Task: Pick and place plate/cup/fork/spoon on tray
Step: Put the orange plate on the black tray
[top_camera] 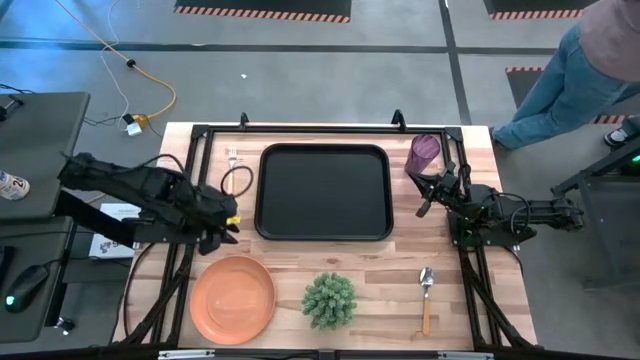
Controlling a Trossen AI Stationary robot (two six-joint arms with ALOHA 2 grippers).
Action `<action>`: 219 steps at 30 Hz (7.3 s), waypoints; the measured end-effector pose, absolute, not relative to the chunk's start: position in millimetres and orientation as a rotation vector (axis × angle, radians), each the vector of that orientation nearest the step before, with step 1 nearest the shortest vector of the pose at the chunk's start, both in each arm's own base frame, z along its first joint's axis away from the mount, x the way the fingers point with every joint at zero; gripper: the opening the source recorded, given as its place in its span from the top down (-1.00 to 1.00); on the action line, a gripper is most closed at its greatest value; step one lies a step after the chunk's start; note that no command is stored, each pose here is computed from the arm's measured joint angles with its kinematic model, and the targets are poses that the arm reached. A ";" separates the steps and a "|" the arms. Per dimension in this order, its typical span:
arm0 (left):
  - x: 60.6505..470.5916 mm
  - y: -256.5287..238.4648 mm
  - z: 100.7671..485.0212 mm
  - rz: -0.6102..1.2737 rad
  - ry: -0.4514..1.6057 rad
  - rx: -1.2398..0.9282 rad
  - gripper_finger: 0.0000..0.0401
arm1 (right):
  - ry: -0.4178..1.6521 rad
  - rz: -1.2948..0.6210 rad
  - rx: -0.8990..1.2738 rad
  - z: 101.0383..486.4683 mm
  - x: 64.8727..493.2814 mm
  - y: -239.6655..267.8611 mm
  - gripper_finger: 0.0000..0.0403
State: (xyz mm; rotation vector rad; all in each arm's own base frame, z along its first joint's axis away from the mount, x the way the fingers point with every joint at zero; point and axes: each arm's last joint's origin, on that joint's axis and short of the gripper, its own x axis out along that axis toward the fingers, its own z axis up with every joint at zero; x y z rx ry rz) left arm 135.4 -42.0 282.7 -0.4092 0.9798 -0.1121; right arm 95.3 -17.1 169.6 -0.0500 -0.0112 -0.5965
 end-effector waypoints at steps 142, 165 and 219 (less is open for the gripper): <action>166.9 33.5 253.4 0.706 0.771 -0.616 1.00 | -0.011 -0.596 -0.050 169.7 95.3 -17.2 1.00; 241.6 140.8 281.5 0.738 0.765 -0.568 1.00 | -0.011 -0.596 -0.050 169.5 95.3 -17.2 1.00; 299.7 176.8 190.3 0.615 1.048 -0.674 1.00 | -0.011 -0.596 -0.050 169.6 95.3 -17.1 1.00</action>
